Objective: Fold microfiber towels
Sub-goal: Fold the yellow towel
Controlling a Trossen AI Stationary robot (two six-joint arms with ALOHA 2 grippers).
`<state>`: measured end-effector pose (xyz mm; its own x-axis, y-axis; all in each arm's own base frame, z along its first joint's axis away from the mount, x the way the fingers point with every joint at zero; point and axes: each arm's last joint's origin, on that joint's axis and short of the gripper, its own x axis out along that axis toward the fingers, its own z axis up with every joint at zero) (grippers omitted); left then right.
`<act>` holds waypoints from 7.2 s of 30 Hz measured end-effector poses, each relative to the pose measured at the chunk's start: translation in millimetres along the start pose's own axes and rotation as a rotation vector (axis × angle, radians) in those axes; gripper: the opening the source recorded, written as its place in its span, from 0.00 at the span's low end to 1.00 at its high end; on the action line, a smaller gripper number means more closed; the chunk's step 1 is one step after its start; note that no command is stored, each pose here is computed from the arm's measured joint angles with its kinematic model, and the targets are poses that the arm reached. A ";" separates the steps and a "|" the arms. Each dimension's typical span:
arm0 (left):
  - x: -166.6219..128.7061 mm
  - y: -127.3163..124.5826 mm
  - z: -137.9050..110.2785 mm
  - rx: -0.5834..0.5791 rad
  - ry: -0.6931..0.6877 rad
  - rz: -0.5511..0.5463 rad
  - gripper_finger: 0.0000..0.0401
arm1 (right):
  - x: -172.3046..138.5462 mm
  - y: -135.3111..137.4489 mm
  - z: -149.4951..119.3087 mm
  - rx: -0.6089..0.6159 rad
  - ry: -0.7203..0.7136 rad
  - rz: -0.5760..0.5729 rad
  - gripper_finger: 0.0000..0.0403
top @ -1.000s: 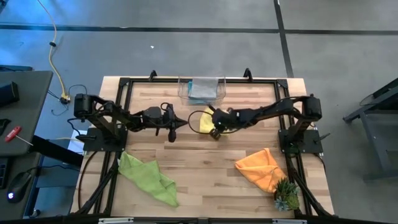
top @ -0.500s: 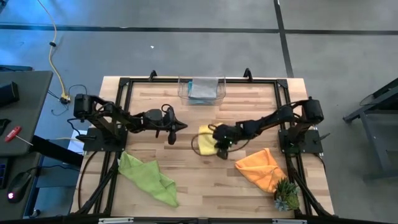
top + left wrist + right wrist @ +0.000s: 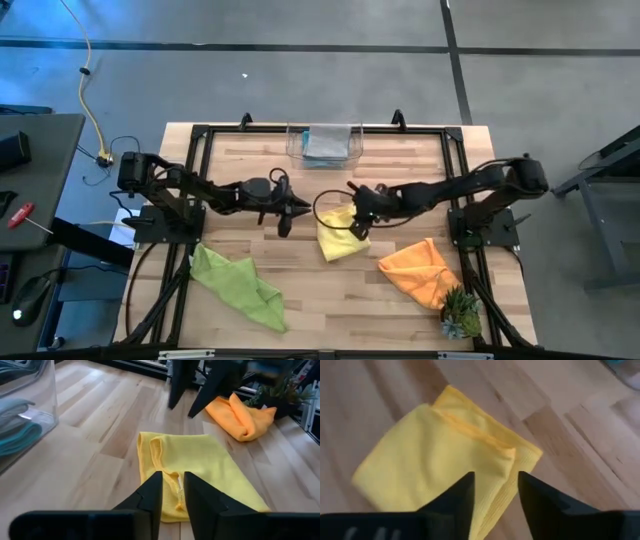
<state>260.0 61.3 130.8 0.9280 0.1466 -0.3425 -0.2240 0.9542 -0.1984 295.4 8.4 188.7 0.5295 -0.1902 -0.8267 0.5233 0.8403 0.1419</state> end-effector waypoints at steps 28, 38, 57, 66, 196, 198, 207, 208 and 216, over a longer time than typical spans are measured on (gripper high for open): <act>6.6 2.0 -10.8 0.137 0.099 -0.007 0.10 | 52.2 -9.8 6.1 -0.154 0.020 0.046 0.02; 44.6 8.0 -30.5 0.194 0.195 0.015 0.01 | 27.7 -7.9 16.4 -0.147 -0.054 0.086 0.01; 58.7 0.6 -42.4 0.213 0.232 -0.014 0.00 | 29.7 -13.8 7.2 -0.017 0.054 0.043 0.47; 58.5 0.7 -42.9 0.213 0.235 -0.013 0.00 | 45.6 -13.4 10.1 -0.069 0.002 0.025 0.39; 51.7 -27.9 -52.3 -0.005 0.083 0.075 0.00 | 65.0 -17.4 12.4 -0.141 -0.072 -0.073 0.00; 51.6 -26.7 -52.3 -0.001 0.074 0.121 0.00 | 65.1 -17.4 12.3 -0.142 -0.071 -0.074 0.00; 50.7 -23.2 -53.6 0.028 0.067 0.252 0.00 | 65.1 -17.6 11.9 -0.142 -0.067 -0.076 0.00; 50.3 -22.9 -55.3 0.035 0.080 0.275 0.00 | 65.1 -17.7 11.9 -0.142 -0.067 -0.076 0.00; 38.0 -22.3 -51.9 0.098 0.146 0.471 0.00 | 65.1 -18.0 11.3 -0.141 -0.061 -0.079 0.00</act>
<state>284.8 32.1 74.6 0.6798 0.5362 -0.5004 -0.5731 0.8141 0.0937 328.0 -24.8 138.5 0.5322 -0.2848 -0.7973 0.4678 0.8838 -0.0034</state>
